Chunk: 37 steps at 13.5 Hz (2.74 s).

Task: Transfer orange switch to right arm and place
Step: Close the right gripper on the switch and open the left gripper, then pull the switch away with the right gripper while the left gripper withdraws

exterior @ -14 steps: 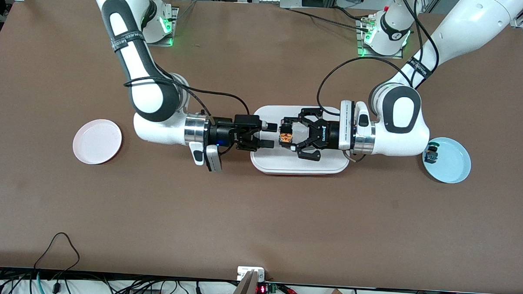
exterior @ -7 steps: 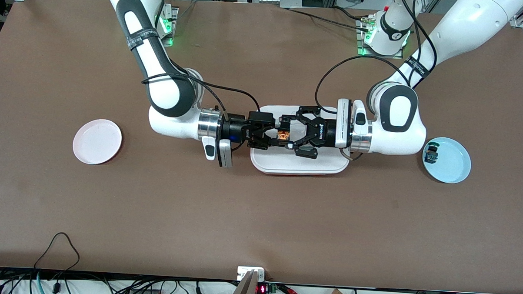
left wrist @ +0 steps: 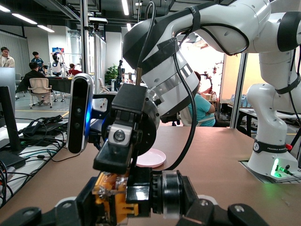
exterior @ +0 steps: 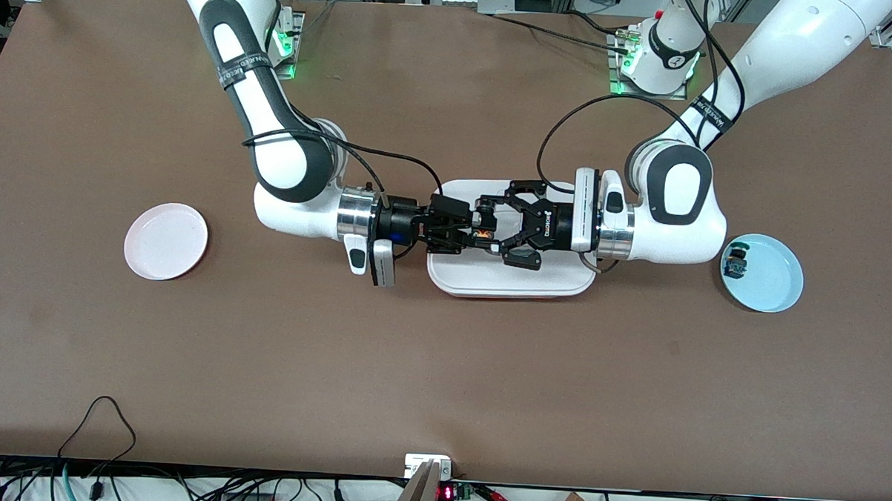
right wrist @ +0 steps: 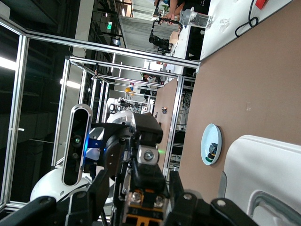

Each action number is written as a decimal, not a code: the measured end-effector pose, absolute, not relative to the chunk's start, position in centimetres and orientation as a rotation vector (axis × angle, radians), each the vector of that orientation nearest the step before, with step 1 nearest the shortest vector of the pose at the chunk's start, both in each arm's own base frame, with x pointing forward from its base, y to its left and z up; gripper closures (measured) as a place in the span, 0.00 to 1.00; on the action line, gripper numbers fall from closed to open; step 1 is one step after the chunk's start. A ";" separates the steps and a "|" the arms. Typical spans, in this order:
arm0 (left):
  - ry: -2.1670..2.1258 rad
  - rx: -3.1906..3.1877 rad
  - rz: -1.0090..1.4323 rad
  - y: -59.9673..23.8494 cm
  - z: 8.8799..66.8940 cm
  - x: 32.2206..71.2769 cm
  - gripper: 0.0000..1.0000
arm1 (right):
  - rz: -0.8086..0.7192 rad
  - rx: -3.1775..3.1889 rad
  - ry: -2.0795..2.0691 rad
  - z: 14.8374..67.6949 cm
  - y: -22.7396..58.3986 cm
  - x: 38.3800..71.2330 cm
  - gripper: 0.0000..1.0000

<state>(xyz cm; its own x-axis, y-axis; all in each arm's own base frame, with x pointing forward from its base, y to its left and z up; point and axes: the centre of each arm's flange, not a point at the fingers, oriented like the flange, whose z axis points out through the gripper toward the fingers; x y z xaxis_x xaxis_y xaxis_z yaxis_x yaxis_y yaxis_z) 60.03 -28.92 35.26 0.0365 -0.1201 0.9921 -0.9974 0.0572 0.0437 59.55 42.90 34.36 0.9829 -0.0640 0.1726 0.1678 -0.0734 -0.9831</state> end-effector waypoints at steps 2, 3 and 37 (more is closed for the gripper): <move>-1.294 1.270 1.077 -28.9 35.3 60.0 0.28 | -0.188 -1.637 -0.076 34.0 42.8 59.6 0.46; -1.294 1.270 1.076 -28.9 35.3 60.0 0.28 | -0.189 -1.637 -0.075 33.9 42.8 59.6 0.54; -1.486 1.572 0.233 -22.8 38.9 59.2 0.00 | 0.045 -1.802 -0.398 34.2 23.3 65.7 0.67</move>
<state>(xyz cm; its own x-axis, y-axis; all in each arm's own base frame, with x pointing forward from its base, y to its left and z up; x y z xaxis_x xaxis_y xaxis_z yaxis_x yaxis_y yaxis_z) 59.19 -22.81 38.91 0.2506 -0.6860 0.6830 -0.8621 0.1629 0.4799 65.65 23.26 34.24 0.9400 0.2912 0.1777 0.2446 -0.2121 -0.9461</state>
